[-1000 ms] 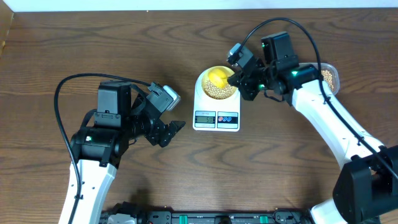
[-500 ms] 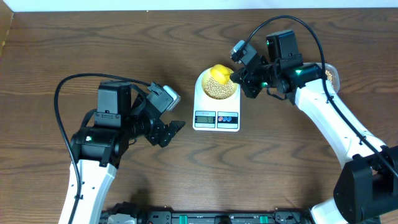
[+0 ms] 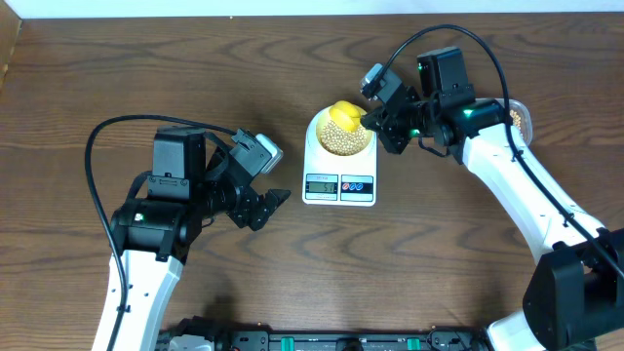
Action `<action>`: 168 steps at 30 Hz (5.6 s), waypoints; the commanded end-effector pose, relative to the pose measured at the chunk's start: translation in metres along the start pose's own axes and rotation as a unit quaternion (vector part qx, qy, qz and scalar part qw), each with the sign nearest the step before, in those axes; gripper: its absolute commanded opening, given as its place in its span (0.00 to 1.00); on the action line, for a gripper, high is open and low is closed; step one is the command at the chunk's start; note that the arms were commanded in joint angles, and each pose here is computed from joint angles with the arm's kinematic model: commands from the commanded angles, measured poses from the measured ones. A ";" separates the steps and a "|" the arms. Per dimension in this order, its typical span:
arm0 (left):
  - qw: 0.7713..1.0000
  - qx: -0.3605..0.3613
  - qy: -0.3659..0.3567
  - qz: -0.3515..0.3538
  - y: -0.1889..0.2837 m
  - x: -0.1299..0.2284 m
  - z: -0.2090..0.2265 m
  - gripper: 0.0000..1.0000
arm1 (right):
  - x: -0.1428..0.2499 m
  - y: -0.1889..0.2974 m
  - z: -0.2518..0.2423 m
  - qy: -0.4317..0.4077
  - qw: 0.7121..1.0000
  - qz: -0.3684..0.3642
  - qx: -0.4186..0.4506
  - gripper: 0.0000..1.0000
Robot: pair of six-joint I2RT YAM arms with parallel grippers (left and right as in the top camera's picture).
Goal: Scoop item into bowl and weigh 50g on scale
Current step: 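Lower the scoop into the bowl to scoop out some soybeans, then lift the scoop holding a few soybeans above the bowl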
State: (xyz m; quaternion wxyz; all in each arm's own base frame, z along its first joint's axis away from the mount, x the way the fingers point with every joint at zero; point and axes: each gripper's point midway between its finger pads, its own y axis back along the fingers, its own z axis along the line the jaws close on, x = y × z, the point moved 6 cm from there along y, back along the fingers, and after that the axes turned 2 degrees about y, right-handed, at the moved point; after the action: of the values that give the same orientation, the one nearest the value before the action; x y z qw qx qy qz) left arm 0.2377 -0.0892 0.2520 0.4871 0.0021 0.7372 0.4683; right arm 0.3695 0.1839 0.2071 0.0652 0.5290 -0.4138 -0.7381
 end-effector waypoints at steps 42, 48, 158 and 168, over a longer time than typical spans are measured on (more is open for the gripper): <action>1.000 0.000 -0.003 0.002 0.000 0.002 0.001 0.85 | 0.029 -0.034 -0.001 0.028 0.997 0.068 -0.008 0.01; 1.000 0.000 -0.003 0.002 0.000 0.002 0.001 0.84 | 0.027 -0.037 0.009 0.032 0.997 0.067 -0.026 0.01; 1.000 0.000 -0.003 0.003 0.000 0.002 0.001 0.84 | -0.016 0.000 -0.021 0.011 0.998 -0.062 0.013 0.01; 1.000 0.000 -0.003 0.002 0.000 0.002 0.001 0.85 | -0.007 -0.001 -0.015 -0.014 0.999 -0.040 -0.005 0.01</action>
State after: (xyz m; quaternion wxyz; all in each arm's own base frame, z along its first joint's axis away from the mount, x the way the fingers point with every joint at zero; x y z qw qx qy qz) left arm 0.2377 -0.0892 0.2521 0.4871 0.0020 0.7372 0.4682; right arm 0.3880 0.1791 0.2000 0.0387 0.5282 -0.4001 -0.7479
